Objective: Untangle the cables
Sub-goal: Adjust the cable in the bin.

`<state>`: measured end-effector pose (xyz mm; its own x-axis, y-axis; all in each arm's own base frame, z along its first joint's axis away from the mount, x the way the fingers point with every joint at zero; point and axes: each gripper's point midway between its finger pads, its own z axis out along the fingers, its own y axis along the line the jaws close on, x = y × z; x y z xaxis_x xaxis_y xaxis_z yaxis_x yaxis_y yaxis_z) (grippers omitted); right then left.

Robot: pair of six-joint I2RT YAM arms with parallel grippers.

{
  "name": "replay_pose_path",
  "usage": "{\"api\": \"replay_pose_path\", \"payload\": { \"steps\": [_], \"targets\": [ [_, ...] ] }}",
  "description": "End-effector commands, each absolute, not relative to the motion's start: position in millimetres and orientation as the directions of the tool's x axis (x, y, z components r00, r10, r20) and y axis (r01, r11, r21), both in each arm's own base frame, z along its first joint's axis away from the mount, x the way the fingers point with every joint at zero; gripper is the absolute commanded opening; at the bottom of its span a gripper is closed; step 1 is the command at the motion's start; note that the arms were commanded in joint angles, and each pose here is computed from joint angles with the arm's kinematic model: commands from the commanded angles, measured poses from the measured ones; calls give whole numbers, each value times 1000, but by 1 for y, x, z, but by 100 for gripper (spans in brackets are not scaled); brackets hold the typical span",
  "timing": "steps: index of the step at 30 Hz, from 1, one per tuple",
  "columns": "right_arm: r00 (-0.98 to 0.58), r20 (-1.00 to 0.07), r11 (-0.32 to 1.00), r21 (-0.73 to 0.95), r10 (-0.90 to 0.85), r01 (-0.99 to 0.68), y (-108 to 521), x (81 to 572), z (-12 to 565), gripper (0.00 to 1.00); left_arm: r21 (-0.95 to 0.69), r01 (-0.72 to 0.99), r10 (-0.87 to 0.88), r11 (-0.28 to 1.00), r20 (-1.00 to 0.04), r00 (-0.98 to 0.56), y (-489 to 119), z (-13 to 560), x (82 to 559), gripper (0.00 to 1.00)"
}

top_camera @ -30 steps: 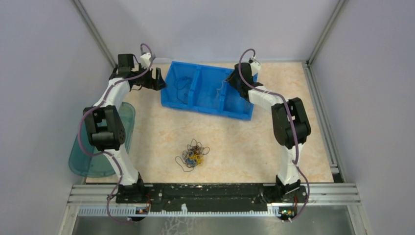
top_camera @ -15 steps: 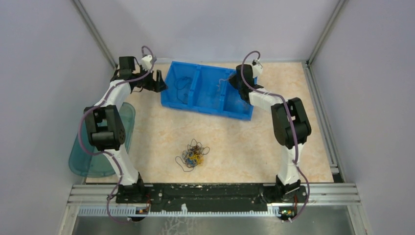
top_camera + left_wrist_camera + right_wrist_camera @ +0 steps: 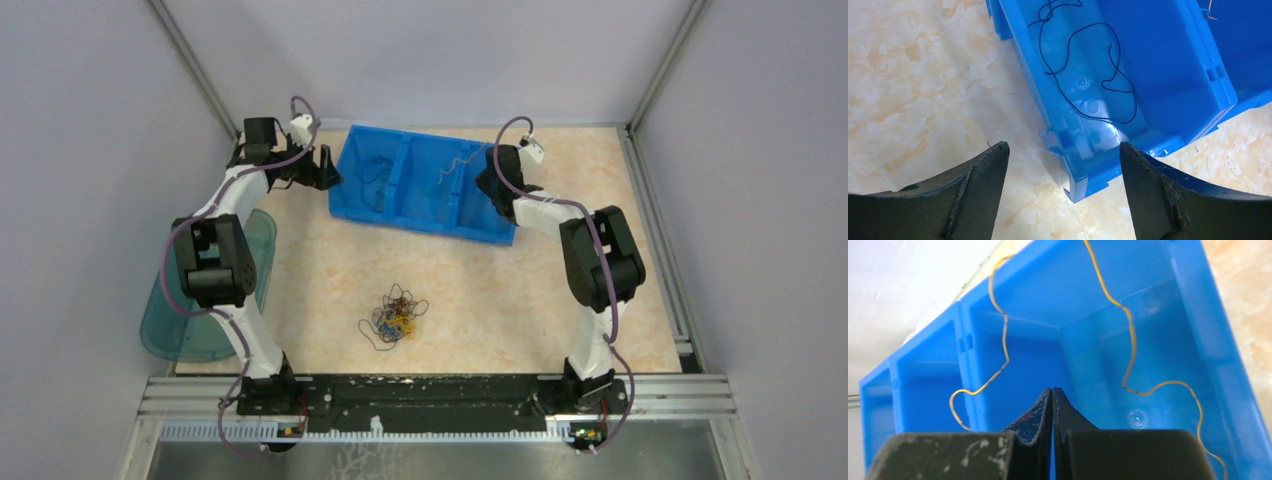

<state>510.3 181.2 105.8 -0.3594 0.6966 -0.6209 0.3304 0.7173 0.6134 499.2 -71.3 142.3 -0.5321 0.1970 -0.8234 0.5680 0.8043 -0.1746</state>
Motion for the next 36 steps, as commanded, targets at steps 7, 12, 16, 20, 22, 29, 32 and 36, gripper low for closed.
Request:
{"api": "replay_pose_path", "payload": {
  "steps": [7,12,16,20,22,29,32,36],
  "targets": [
    [-265,-718,764,622,643,170,177,518,192,10,-172,596,186,784,-852,-490,-78,155,502,86],
    [-299,-825,865,501,480,7,220,521,216,54,-183,596,177,782,-851,-494,-79,156,501,86],
    [-325,-901,938,334,287,-98,238,525,222,62,-188,604,174,775,-854,-490,-81,159,497,85],
    [-335,-942,951,99,-5,-293,254,527,220,62,-193,610,169,769,-858,-485,-83,163,495,85],
    [-336,-924,927,-48,-182,-372,259,526,210,62,-194,611,169,767,-858,-485,-83,164,494,85],
    [-348,-804,846,-322,-482,-426,242,528,188,61,-195,616,167,763,-862,-479,-85,168,494,85],
    [-340,-812,840,-302,-474,-450,246,523,186,57,-199,615,160,763,-864,-477,-85,170,495,85],
    [-342,-815,836,-283,-468,-470,248,517,181,52,-201,613,156,764,-864,-478,-85,171,496,85]
  ]
}}
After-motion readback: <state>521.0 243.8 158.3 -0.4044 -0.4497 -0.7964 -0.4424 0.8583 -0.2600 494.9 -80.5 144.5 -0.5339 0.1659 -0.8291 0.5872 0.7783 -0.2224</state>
